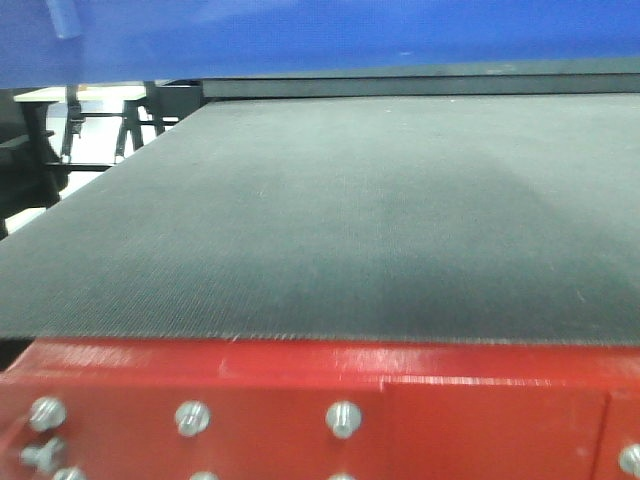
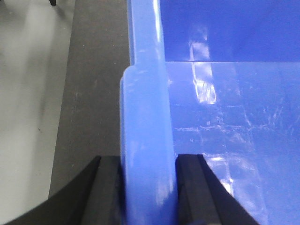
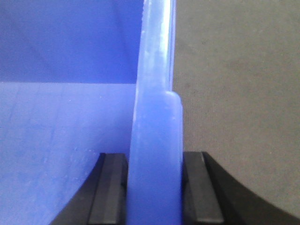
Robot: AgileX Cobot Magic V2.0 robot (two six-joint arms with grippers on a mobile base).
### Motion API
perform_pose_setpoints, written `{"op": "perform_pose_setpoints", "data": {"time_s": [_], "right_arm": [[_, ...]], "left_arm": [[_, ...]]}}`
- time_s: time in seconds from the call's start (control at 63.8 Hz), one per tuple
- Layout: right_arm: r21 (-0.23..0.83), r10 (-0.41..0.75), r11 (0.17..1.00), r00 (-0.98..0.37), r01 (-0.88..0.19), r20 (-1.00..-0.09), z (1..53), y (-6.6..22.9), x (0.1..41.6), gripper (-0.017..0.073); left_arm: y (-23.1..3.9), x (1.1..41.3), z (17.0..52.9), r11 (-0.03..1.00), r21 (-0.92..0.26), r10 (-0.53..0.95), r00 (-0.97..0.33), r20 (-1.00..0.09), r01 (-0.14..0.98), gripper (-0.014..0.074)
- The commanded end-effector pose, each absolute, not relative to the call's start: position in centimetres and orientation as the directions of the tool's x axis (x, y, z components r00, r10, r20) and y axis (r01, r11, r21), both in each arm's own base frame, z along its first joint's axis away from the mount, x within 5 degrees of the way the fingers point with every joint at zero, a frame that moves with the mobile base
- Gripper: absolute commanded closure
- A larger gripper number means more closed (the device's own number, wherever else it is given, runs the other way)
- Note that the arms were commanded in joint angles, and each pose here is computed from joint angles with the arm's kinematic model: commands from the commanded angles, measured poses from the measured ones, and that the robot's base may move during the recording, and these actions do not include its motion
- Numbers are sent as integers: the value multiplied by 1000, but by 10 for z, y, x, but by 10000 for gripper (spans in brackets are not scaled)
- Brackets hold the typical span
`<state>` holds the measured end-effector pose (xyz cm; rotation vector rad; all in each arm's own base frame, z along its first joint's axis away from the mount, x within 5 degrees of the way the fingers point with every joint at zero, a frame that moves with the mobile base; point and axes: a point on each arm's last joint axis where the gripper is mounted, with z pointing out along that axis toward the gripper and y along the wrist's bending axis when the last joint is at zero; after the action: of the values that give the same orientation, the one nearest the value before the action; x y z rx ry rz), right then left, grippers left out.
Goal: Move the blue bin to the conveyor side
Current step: 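Lower the held blue bin onto the black conveyor belt with both grippers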
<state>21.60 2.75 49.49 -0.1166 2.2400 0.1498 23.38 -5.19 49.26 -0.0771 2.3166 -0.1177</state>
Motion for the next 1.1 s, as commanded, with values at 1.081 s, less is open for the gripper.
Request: {"op": "perform_pose_setpoints", "data": {"time_s": [1.081], "right_arm": [[47,-28,990,-509,-133,-860,511,25,212,648]], "left_arm": [[-51,230,506,994,-113,-90,-598,-797,1,612]]}}
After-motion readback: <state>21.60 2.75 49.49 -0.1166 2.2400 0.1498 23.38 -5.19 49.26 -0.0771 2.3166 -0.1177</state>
